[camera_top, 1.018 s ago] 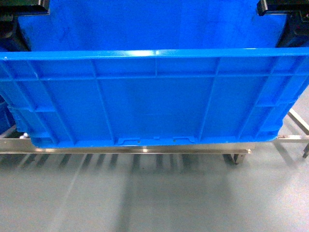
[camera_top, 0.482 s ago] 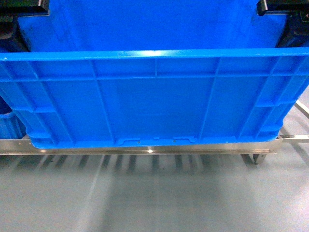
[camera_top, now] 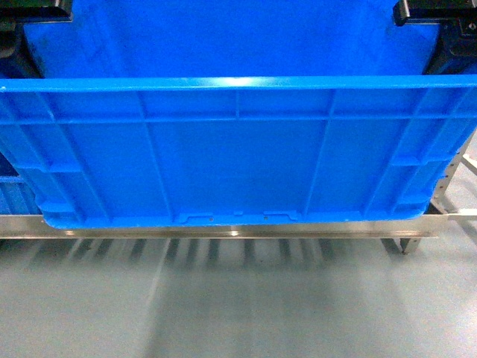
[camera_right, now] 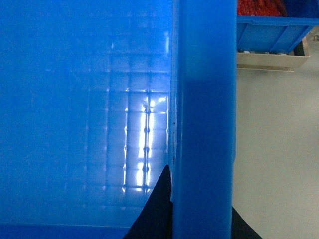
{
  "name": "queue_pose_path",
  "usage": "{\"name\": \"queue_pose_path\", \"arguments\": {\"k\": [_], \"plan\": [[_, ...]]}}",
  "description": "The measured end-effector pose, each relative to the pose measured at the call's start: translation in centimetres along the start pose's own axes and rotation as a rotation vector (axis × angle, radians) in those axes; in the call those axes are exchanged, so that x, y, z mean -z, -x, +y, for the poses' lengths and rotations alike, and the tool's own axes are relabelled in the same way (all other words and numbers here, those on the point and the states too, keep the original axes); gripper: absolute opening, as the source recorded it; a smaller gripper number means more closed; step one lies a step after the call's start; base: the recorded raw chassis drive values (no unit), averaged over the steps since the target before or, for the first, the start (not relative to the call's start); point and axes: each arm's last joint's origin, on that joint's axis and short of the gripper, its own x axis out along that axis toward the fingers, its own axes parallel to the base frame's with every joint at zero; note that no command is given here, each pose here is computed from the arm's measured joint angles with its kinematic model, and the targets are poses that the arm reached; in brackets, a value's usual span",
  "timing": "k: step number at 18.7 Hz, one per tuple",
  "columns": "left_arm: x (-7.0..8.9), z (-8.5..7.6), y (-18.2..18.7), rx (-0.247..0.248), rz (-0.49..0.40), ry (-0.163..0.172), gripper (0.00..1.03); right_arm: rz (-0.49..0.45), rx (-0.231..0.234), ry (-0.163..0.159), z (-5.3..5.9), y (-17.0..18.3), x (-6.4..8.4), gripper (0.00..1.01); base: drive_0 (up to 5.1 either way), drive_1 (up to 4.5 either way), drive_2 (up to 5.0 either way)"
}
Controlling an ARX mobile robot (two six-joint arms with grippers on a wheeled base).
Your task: Place box next to blue box on left shelf
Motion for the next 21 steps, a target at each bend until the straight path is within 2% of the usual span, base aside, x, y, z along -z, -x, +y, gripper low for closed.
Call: {"name": "queue_pose_path", "arguments": {"k": [21], "plan": [[-0.07,-0.09,0.03,0.003,-0.005,0.0,0.07,-0.003,0.001,0.0,-0.08,0.07,-0.06,0.07,0.0,0.0,0.0]]}}
